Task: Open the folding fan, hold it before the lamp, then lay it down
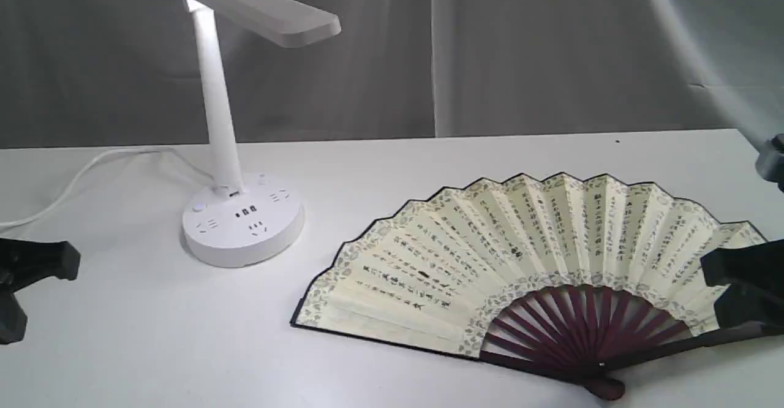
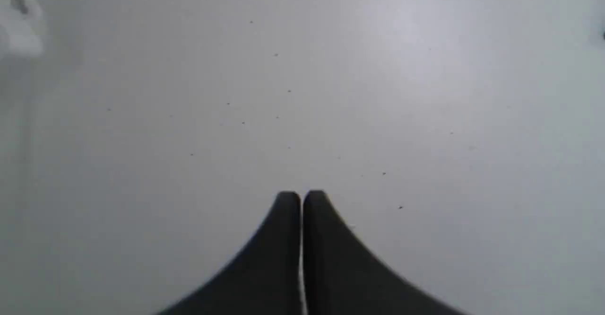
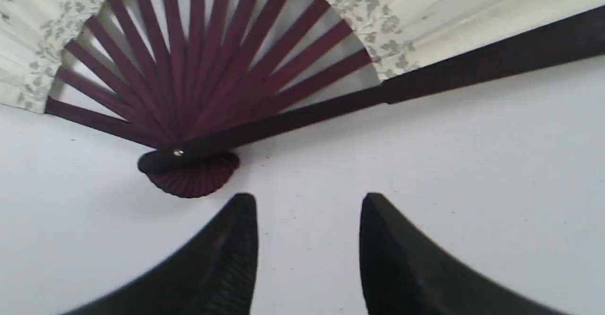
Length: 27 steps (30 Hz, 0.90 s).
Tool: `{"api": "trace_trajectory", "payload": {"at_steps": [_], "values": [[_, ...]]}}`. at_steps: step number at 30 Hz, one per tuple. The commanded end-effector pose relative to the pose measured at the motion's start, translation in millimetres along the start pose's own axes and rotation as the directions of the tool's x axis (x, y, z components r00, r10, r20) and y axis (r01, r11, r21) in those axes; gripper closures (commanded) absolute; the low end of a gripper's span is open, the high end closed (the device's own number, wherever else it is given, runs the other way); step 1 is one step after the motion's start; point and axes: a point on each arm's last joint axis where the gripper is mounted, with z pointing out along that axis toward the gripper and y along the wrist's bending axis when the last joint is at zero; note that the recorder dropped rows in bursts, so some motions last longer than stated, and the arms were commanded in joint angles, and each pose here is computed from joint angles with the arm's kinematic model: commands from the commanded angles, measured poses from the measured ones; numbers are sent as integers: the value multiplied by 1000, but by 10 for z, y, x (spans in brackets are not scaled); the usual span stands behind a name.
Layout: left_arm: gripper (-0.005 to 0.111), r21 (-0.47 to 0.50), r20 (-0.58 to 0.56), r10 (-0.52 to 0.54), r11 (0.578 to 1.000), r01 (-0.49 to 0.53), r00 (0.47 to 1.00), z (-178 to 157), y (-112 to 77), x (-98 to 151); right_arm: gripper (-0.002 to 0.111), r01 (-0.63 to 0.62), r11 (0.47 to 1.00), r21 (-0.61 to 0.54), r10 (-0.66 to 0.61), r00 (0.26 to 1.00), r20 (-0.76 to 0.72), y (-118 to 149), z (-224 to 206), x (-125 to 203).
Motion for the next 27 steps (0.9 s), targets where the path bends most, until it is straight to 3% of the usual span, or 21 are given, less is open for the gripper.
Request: {"api": "trace_trajectory", "payload": {"at_steps": [1,13,16,20,27], "values": [[107,-16,-1,61,998,-61,998,-29,33,-5,73,28,999,44,-28,1000,-5,-13,-92,29],[107,-82,14,121,989,-120,993,-32,86,-26,74,66,996,66,-64,998,-30,-19,-157,74],[107,-79,33,122,990,-119,992,-32,81,-43,85,88,992,87,-85,996,-35,-39,-158,75],[107,-67,35,115,991,-112,993,-31,67,-42,108,116,985,125,-116,993,-5,-71,-161,42],[107,-52,58,206,978,-203,977,-25,-111,-30,108,142,983,114,-148,988,46,-55,-161,-6]]}}
